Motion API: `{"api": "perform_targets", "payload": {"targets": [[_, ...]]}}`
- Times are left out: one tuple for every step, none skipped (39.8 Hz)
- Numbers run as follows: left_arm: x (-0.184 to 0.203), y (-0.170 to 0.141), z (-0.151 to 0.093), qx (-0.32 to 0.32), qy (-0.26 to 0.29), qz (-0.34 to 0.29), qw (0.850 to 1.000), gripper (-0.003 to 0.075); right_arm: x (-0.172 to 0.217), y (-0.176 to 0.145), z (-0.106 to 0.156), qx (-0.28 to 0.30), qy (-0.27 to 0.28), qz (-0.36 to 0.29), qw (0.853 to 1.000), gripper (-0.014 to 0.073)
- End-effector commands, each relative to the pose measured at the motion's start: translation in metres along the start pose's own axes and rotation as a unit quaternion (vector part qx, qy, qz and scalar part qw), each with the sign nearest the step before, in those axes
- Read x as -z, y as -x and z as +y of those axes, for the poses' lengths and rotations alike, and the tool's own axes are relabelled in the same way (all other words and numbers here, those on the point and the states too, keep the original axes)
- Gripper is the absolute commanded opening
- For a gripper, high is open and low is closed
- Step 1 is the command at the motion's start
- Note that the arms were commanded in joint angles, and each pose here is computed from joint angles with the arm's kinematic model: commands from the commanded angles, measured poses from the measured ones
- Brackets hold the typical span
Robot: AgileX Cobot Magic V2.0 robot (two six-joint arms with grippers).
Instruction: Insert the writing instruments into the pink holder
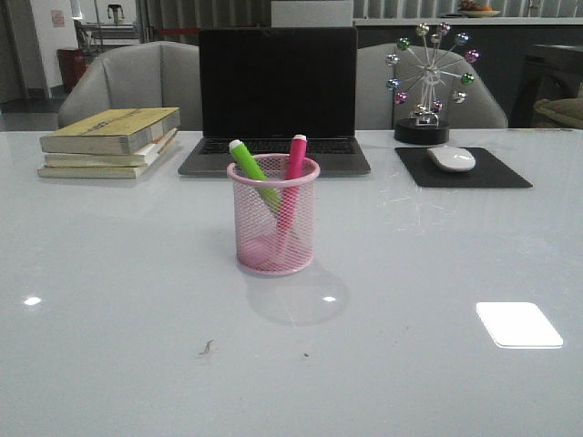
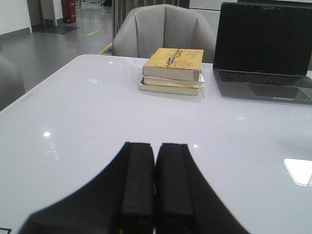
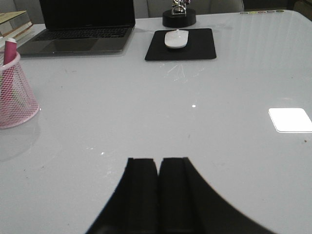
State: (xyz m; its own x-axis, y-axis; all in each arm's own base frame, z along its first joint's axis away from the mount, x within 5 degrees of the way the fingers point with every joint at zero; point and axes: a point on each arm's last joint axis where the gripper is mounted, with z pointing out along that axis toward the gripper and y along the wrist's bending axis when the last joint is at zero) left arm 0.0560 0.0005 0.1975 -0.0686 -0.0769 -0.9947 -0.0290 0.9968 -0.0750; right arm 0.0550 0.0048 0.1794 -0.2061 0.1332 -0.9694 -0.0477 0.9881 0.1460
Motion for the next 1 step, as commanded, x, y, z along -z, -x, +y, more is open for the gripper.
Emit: {"api": "perform_targets", "payload": {"targets": [[0.0017,0.0065,0.0005,0.010,0.002,-0.046,0.999,0.0100,-0.0004,0.0067,0.0007,0.001,0.004,-0.036,0.999,0.0058]]}}
